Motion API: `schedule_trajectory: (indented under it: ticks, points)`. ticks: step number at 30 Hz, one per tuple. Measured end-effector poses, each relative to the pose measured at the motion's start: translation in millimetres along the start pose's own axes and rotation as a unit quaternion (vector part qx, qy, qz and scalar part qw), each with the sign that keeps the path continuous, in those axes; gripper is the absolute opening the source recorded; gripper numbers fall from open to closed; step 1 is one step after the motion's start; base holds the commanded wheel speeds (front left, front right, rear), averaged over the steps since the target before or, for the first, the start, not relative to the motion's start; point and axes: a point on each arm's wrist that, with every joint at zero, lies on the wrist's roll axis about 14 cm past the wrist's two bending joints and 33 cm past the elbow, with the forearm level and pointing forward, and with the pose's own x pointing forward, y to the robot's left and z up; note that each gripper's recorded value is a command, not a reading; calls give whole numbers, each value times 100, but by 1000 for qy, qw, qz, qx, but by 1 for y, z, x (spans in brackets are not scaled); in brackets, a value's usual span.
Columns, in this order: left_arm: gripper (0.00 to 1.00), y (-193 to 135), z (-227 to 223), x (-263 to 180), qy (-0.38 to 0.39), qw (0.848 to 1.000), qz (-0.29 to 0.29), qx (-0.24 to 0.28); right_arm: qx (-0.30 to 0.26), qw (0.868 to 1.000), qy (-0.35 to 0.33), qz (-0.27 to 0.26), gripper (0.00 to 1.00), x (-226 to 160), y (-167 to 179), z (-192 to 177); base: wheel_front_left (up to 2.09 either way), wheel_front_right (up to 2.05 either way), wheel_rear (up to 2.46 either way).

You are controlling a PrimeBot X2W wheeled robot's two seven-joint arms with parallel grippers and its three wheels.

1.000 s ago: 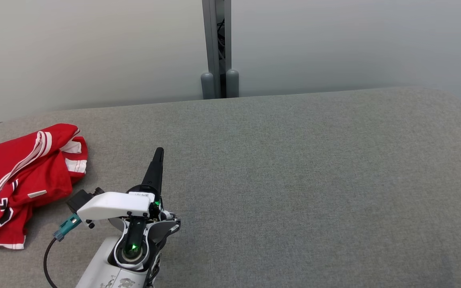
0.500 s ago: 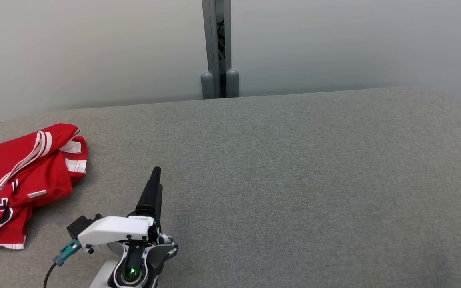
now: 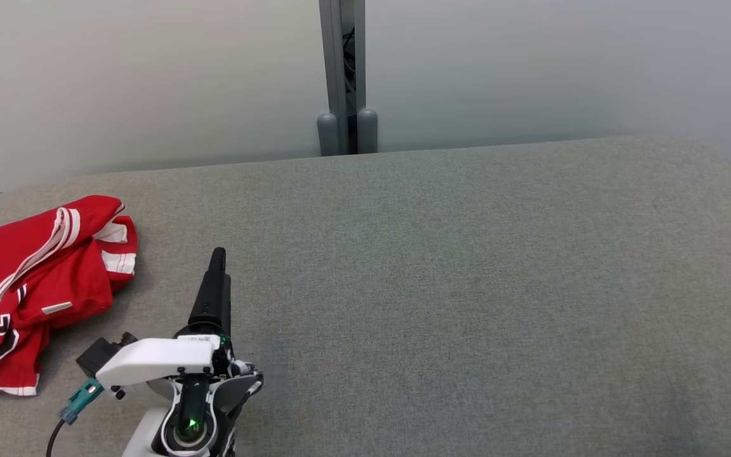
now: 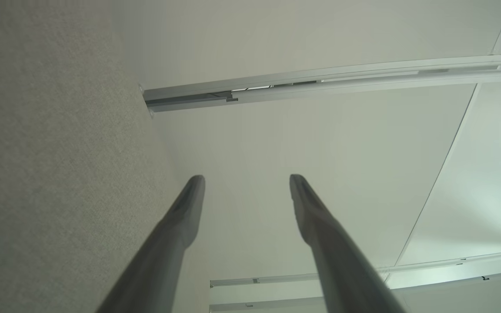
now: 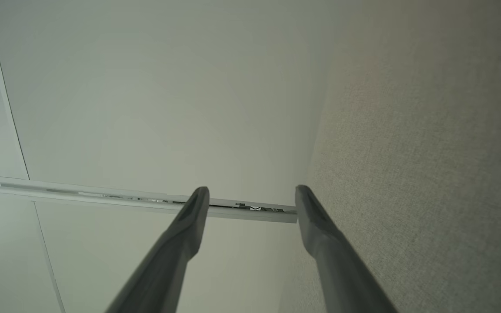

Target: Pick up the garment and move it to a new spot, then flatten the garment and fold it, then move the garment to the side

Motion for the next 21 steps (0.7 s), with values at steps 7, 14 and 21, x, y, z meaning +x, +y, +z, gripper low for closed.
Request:
schedule_trajectory:
  ticks: [7, 14, 21]
  points:
    - [100, -5, 13, -2, -21, 1000, -10, 4, -38, 999, 7, 4, 100, 6, 5, -9, 0, 0, 0]
    - [100, -12, 25, -7, -43, 999, -24, 20, -95, 995, 10, 17, 100, 11, 17, -19, 0, 0, 0]
    - [100, -19, 40, -13, -68, 996, -39, 35, -151, 987, 14, 50, 100, 17, 39, -32, 0, 0, 0]
